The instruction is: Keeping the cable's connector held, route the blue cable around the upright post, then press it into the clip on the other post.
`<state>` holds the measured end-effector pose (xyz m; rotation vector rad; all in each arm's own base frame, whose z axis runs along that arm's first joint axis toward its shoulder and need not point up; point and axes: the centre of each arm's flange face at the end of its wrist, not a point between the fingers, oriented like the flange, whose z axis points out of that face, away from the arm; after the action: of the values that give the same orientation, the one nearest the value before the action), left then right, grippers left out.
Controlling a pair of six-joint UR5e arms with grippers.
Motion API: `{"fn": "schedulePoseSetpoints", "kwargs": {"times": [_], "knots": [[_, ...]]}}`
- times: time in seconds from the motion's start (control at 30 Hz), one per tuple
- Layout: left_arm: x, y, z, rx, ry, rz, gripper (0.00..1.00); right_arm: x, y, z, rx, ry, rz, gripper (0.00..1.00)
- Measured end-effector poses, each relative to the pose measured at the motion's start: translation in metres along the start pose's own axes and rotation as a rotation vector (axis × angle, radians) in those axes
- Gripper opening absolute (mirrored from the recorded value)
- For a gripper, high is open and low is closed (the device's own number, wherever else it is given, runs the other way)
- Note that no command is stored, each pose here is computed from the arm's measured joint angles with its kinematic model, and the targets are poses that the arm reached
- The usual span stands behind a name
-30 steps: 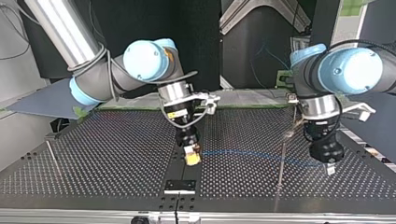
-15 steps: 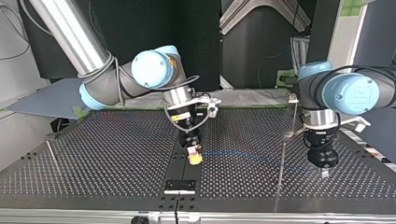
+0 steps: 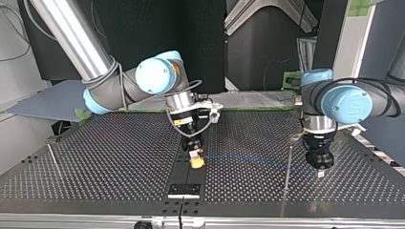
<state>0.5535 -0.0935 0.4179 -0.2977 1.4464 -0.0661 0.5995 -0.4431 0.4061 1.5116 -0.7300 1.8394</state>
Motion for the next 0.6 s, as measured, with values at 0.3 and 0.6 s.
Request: {"fn": "schedulePoseSetpoints", "kwargs": {"times": [0.3, 0.6], "knots": [[0.028, 0.002, 0.01, 0.008, 0.037, -0.01, 0.0, -0.024, 0.002, 0.003, -0.003, -0.033, -0.008, 0.0], [0.04, -0.002, 0.017, 0.037, 0.034, -0.073, 0.0, -0.037, 0.001, 0.003, -0.001, -0.053, -0.016, 0.0]]}}
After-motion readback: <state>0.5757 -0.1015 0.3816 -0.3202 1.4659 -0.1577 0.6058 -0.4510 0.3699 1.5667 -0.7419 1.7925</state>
